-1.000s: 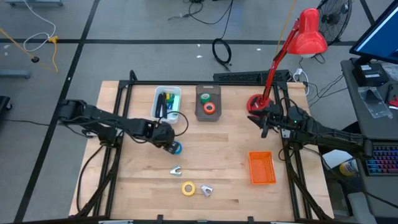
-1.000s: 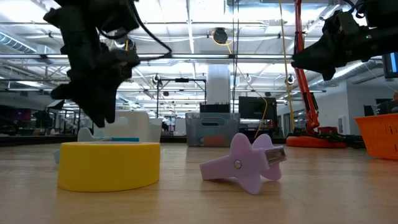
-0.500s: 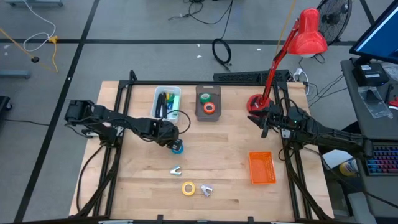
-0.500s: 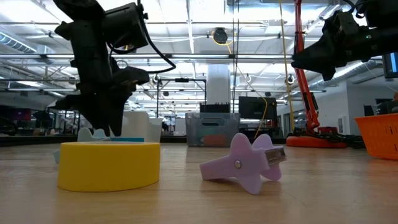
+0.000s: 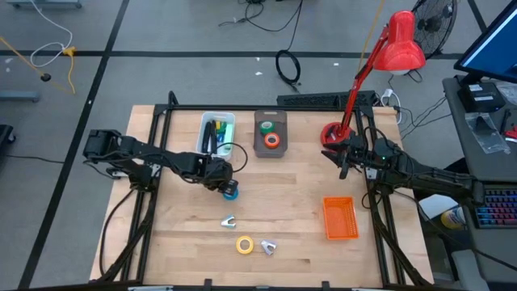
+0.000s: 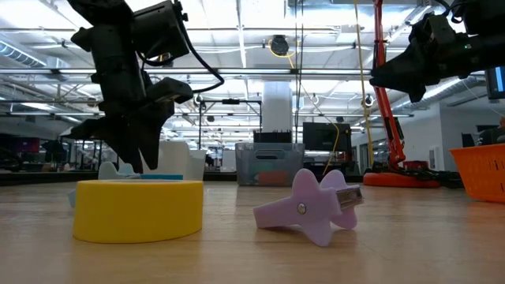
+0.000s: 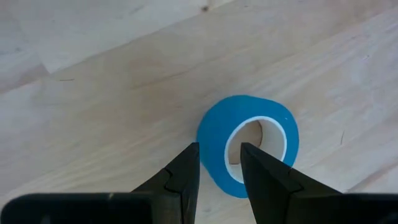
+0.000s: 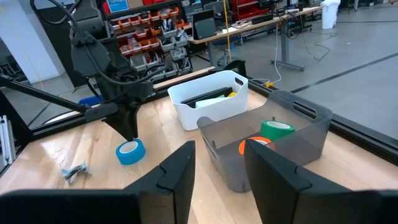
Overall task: Pick and place Stapler, Stapler remover, tape
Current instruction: Put the blue tape into the black bin
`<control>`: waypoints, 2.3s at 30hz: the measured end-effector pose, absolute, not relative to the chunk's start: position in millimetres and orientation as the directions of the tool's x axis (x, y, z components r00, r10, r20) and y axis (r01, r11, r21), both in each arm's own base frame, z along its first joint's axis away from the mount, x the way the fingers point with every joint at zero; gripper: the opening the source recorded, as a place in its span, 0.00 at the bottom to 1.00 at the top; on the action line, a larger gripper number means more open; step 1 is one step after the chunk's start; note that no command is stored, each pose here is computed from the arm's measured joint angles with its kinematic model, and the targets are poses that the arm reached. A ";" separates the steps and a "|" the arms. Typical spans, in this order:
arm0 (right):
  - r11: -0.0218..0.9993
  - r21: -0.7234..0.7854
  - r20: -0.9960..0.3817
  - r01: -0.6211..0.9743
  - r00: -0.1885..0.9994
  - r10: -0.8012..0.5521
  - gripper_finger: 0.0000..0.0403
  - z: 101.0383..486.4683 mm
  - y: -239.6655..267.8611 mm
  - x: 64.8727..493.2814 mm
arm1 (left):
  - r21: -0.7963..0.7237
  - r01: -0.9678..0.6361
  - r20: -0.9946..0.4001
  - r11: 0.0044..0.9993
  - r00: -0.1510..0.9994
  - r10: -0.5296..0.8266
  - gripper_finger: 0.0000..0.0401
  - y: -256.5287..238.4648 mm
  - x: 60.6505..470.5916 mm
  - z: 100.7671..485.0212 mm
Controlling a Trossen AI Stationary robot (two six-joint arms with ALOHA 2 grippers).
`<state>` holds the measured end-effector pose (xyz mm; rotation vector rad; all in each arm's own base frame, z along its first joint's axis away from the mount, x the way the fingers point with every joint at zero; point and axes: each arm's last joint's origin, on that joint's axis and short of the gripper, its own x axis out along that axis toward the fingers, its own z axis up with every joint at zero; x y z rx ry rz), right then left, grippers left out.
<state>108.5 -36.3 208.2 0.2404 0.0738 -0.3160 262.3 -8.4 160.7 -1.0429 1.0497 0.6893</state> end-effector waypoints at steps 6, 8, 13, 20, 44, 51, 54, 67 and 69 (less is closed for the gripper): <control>0.922 0.222 -0.109 0.316 0.948 -0.299 0.32 208.2 -36.2 108.5 | -0.348 -0.858 -0.928 0.378 0.372 -0.011 0.29 -8.3 262.4 160.7; 0.922 0.223 -0.109 0.316 0.948 -0.299 0.32 208.2 -36.2 108.5 | -0.347 -0.855 -0.928 0.385 0.372 -0.011 0.29 -8.3 262.3 160.7; 0.922 0.223 -0.109 0.316 0.948 -0.299 0.32 208.2 -36.2 108.5 | -0.348 -0.856 -0.928 0.382 0.373 -0.011 0.35 -8.4 262.4 160.7; 0.922 0.223 -0.109 0.317 0.948 -0.299 0.32 208.2 -36.3 108.5 | -0.351 -0.855 -0.927 0.381 0.374 -0.014 0.58 -8.4 262.6 160.8; 0.917 0.241 -0.110 0.318 0.948 -0.299 0.32 208.2 -36.3 108.5 | -0.296 -0.848 -0.933 0.440 0.355 0.057 0.54 -17.3 264.8 152.8; 0.916 0.239 -0.103 0.322 0.946 -0.306 0.32 208.8 -36.6 108.6 | -0.263 -0.870 -0.956 0.416 0.294 0.011 0.49 -19.1 273.9 127.9; 0.908 0.242 -0.105 0.343 0.939 -0.327 0.32 208.8 -37.4 108.6 | -0.258 -0.880 -0.959 0.399 0.285 0.008 0.43 -19.1 272.7 127.7; 0.908 0.238 -0.106 0.345 0.938 -0.329 0.32 208.6 -37.7 108.6 | -0.575 -0.718 -0.762 0.391 0.644 0.063 0.09 -13.5 273.6 194.0; 0.908 0.238 -0.106 0.345 0.939 -0.328 0.32 208.6 -37.7 108.6 | -0.655 -0.641 -0.657 0.400 0.744 0.118 0.09 -9.2 276.1 212.9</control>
